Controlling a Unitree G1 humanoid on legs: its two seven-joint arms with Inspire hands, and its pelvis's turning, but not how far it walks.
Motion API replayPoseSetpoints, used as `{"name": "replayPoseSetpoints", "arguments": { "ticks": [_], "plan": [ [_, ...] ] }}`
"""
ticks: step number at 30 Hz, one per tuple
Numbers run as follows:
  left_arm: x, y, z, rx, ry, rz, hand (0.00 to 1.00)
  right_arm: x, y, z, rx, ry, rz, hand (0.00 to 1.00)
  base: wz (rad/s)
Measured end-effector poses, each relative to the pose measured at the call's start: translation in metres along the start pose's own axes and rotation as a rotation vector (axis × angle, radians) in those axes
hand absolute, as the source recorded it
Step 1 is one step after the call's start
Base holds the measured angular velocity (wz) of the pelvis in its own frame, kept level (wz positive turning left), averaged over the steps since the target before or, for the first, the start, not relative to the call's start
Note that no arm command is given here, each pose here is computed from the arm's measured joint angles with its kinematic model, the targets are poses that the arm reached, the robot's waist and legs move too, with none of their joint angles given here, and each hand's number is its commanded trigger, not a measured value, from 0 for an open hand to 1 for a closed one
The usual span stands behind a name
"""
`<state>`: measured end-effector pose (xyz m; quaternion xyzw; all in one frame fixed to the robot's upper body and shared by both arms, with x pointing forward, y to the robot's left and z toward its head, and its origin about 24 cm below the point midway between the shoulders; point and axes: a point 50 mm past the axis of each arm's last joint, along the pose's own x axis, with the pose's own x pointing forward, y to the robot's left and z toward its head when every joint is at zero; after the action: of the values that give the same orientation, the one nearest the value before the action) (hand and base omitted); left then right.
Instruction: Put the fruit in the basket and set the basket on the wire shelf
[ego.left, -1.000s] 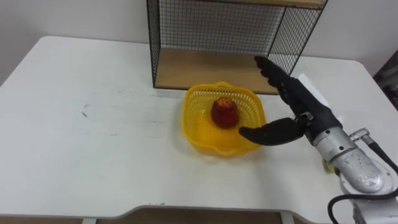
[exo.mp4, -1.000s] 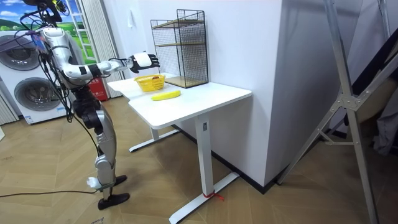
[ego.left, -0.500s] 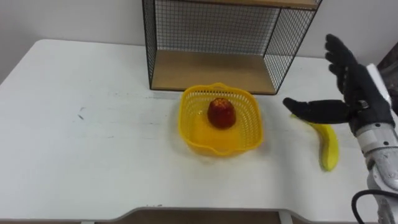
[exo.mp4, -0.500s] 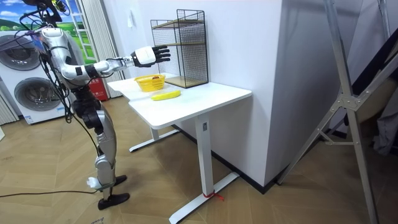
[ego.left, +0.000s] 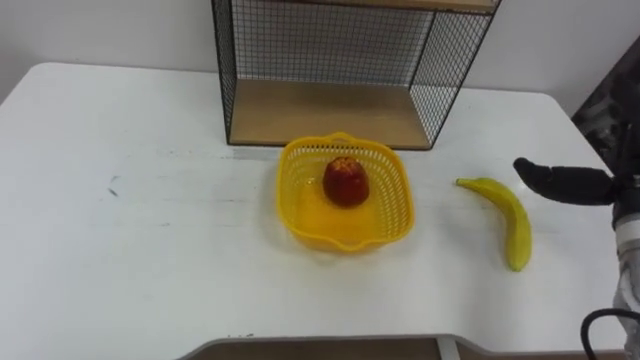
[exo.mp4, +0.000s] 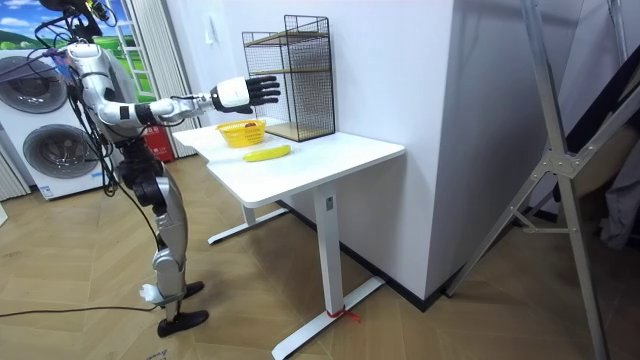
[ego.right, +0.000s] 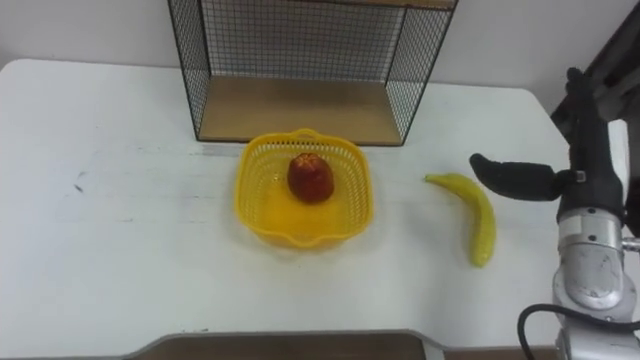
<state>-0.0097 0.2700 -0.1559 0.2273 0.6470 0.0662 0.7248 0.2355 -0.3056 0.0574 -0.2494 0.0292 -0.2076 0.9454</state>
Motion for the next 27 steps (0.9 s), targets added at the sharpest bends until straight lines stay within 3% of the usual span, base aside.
{"name": "replayPoseSetpoints", "arguments": {
  "ticks": [15, 27],
  "plan": [
    [0.0, 0.002, 0.003, -0.002, 0.002, 0.005, 0.0, 0.007, 0.003, -0.01, -0.079, 0.049, 0.016, 0.0, 0.0],
    [0.0, 0.003, 0.008, -0.002, -0.015, -0.012, 0.0, 0.019, 0.014, -0.023, -0.187, 0.127, 0.123, 0.0, 0.0]
  ]
}}
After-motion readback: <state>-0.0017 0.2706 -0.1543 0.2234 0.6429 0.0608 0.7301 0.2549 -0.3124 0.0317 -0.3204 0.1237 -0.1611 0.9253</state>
